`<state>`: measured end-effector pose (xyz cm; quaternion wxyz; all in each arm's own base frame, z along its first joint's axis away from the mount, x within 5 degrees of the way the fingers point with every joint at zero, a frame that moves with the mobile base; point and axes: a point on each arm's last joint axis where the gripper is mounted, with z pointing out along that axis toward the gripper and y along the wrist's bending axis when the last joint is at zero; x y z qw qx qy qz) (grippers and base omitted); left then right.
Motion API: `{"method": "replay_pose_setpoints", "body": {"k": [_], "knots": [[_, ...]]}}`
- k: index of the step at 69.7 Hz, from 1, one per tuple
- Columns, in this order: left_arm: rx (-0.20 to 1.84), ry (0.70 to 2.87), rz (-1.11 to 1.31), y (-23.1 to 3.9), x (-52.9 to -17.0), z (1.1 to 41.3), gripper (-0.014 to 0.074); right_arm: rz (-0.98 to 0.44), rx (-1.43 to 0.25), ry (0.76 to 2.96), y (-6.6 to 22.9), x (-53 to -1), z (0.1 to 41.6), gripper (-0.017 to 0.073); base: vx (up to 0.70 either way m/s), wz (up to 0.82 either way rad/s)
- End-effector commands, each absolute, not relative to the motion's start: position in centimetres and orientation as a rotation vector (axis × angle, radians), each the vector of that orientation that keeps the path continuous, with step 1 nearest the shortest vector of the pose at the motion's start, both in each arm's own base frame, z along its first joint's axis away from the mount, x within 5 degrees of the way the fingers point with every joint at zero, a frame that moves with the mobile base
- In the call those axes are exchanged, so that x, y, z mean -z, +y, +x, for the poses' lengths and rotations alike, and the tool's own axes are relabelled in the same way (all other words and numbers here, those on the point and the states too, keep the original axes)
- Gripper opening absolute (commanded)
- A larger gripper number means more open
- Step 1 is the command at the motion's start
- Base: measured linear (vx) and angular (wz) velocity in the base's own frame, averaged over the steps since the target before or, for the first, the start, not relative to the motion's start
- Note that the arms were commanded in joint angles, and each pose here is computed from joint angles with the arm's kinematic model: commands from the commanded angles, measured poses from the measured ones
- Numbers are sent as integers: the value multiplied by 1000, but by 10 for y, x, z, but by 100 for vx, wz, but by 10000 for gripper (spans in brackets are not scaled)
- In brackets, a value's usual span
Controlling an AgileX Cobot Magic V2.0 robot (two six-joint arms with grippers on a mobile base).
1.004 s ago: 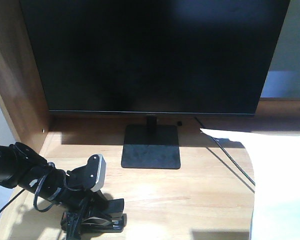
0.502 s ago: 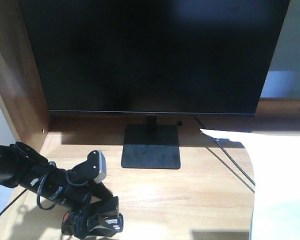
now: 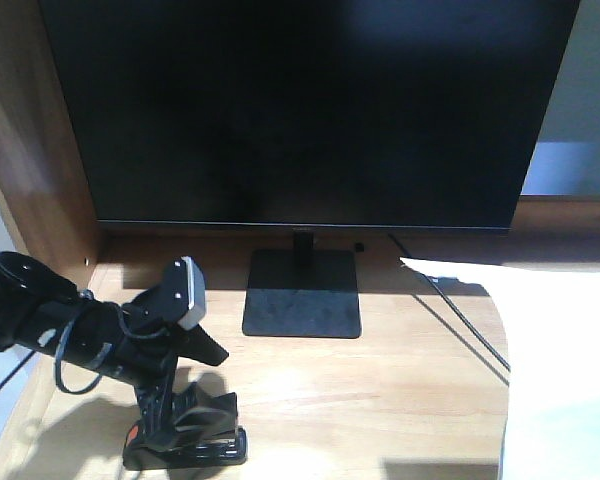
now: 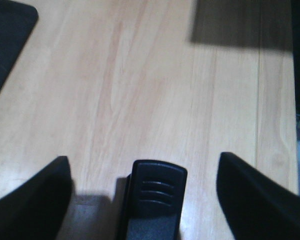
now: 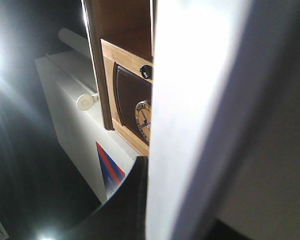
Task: Grab stapler and paper to desk for stapling
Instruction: 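Lower the black stapler onto the desk with the left gripper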
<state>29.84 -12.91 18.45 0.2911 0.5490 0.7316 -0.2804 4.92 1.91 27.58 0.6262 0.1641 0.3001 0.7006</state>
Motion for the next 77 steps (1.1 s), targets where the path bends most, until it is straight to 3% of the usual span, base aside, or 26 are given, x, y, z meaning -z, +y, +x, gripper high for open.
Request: {"method": "replay_pose_setpoints", "body": {"k": [1, 38, 52, 77], "knots": [[778, 1887, 1388, -134, -219, 294, 448, 268, -1623, 584, 19, -287, 41, -5, 0, 0], [802, 1839, 1450, -133, -233, 283, -7, 268, -1623, 584, 19, -287, 41, -5, 0, 0], [718, 1871, 1469, -130, -225, 288, -8, 268, -1623, 584, 19, -287, 41, -5, 0, 0], [782, 1950, 1470, -132, -196, 296, -6, 268, -1623, 584, 19, -287, 41, -5, 0, 0]]}}
